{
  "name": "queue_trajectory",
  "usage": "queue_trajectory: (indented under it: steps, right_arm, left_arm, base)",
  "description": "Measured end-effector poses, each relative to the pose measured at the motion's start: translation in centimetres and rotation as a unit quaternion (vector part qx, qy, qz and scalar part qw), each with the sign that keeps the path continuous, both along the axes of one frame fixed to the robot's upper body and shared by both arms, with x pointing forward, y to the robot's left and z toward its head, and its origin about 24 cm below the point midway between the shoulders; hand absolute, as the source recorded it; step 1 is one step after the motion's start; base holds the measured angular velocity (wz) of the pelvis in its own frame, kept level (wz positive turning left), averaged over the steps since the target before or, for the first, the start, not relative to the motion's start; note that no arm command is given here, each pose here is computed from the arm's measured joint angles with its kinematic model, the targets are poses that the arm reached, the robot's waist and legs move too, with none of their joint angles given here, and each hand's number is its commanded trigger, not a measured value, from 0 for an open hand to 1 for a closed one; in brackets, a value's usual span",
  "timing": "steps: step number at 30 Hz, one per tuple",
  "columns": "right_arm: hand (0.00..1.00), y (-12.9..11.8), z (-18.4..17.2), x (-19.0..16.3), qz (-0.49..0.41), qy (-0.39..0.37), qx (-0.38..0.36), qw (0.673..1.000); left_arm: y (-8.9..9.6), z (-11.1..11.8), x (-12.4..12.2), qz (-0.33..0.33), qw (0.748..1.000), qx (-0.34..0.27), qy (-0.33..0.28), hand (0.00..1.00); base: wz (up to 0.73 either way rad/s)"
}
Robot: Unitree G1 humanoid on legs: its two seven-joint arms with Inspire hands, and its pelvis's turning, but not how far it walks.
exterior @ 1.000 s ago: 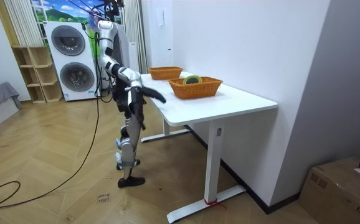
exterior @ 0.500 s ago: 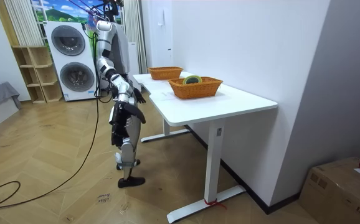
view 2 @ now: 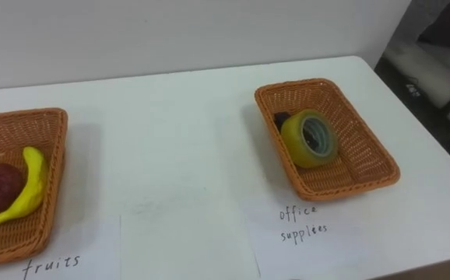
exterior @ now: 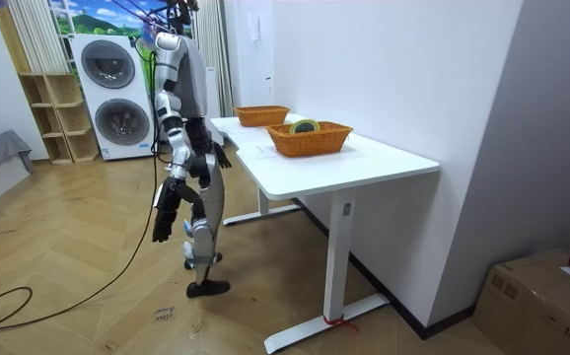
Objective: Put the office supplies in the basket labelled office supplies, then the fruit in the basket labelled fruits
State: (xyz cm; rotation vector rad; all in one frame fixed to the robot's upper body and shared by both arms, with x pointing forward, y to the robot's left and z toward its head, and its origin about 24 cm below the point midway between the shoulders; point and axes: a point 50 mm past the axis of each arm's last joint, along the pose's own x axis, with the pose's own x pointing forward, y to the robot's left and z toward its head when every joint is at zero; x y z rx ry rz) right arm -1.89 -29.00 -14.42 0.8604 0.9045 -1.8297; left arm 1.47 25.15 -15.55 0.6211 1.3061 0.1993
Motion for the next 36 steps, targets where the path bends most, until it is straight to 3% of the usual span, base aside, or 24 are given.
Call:
queue_trajectory:
  steps: [7, 16, 19, 21, 29, 36]
  right_arm:
    - [0.0, 3.6, -2.0, 0.0, 0.155, -0.022, 0.084, 0.984]
    - [0.0, 6.2, -2.9, 2.2, 0.412, -0.052, 0.155, 0.897]
    - [0.0, 6.7, -2.9, 3.3, 0.489, -0.056, 0.163, 0.855]
    - [0.0, 7.3, -3.0, 4.0, 0.572, -0.04, 0.172, 0.801]
    - [0.0, 7.7, -2.8, 7.0, 0.74, 0.006, 0.15, 0.656]
    - [0.0, 8.5, -2.7, 8.5, 0.801, 0.02, 0.134, 0.583]
  left_arm:
    - [-0.4, -0.2, -0.3, 0.006, 1.0, -0.008, 0.005, 0.0]
    - [-1.5, -1.0, -1.5, 0.021, 0.999, -0.022, 0.044, 0.0]
    - [-1.7, -1.1, -1.7, 0.022, 0.998, -0.025, 0.049, 0.0]
    - [-1.9, -1.1, -1.3, 0.008, 0.998, -0.028, 0.05, 0.0]
    - [-2.3, -1.2, -1.0, 0.001, 0.998, -0.031, 0.049, 0.0]
    - [-2.2, -1.2, -0.4, -0.001, 0.998, -0.029, 0.048, 0.0]
  base:
    - [-0.01]
    - [0.0]
    - [0.0]
    - [0.06]
    - [0.05]
    - [0.06]
